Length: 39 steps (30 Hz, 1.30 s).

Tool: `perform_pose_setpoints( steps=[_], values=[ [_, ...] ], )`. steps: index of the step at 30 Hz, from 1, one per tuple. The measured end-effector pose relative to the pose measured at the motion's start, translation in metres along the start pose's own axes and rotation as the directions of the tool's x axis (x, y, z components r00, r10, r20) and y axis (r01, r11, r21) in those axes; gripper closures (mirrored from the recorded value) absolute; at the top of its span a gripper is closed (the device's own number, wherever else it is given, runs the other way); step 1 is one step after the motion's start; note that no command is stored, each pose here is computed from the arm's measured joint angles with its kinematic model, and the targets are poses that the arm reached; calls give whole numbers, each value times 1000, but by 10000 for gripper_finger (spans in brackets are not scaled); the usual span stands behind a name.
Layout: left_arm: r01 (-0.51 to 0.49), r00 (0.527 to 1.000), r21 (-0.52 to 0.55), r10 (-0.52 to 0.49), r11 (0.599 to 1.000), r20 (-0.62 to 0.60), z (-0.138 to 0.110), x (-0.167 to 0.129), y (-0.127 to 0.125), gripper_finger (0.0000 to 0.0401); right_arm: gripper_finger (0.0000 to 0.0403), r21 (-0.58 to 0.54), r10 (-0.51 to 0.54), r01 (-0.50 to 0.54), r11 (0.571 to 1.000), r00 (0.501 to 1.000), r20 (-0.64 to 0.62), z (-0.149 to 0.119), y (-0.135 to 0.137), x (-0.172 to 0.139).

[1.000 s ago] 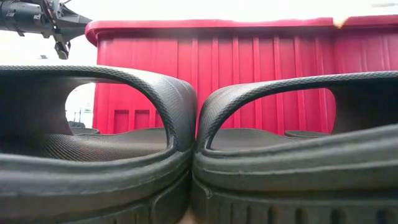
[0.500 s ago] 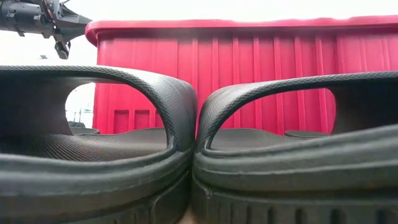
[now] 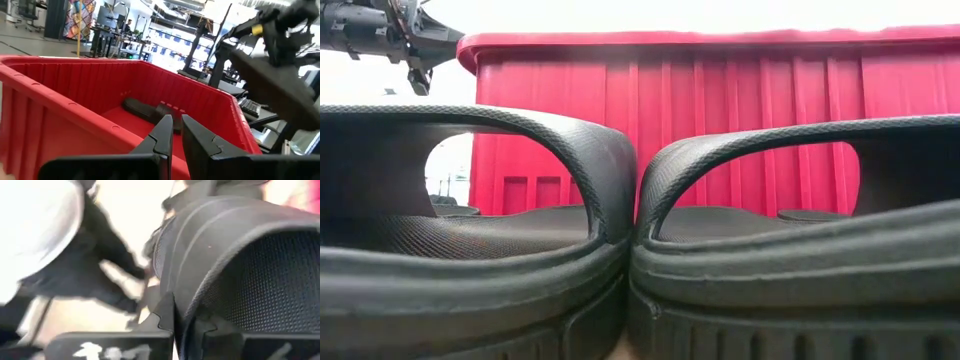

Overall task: Pick and place slides into bin
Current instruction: Put the black slipper into the red bin

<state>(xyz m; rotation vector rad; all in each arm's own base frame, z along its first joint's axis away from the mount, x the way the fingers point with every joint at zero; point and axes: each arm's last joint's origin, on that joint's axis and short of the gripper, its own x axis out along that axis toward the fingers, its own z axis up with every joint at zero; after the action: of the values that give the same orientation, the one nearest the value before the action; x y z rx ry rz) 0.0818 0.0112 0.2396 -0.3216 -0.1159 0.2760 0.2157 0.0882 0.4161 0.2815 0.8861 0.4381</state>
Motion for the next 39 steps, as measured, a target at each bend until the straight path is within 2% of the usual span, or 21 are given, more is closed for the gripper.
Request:
perform_pose_setpoints(
  steps=[4, 7, 9, 11, 15, 19, 22, 27, 32, 35, 39],
  values=[
    [-7, 1000, 6, 7, 1000, -19, -2, 0, 1, 364, 399, 17, -203, 202, 979, 977, 63, 10, -18, -36],
    [-13, 999, 11, 13, 1000, -38, -4, 0, 1, 364, 395, 40, -414, 412, 910, 904, 104, 10, -34, -61],
    [-16, 999, 13, 16, 1000, -47, -5, 0, 2, 364, 395, 72, -514, 509, 858, 848, 130, 11, -45, -76],
    [-17, 999, 14, 18, 1000, -50, -5, 0, 2, 364, 398, 105, -559, 550, 829, 822, 110, 8, -55, -91],
    [-18, 999, 10, 18, 1000, -50, -5, 0, 2, 364, 400, 89, -575, 572, 815, 818, 16, -2, -76, -111],
    [-20, 998, -12, 19, 1000, -52, -5, 0, 2, 364, 400, 28, -522, 529, 848, 843, -129, -15, -100, -121],
    [-27, 998, -61, 24, 998, -49, -5, 0, 2, 364, 400, -1, -478, 480, 877, 873, -93, -16, -121, -127],
    [-68, 997, -96, 65, 993, -35, -5, 0, 3, 364, 400, -130, -493, 480, 868, 865, -95, -19, -157, -127],
    [-110, 994, -193, 108, 975, -19, -4, 0, 4, 364, 400, -245, -315, 297, 923, 948, -37, -16, -188, -107],
    [-112, 994, -242, 110, 964, -21, -4, 0, 4, 364, 400, -256, -257, 224, 940, 961, -100, -18, -205, -88],
    [-118, 993, -256, 114, 959, -31, -5, 0, 5, 364, 400, -216, -178, 132, 968, 961, -213, -26, -224, -60]
  ],
)
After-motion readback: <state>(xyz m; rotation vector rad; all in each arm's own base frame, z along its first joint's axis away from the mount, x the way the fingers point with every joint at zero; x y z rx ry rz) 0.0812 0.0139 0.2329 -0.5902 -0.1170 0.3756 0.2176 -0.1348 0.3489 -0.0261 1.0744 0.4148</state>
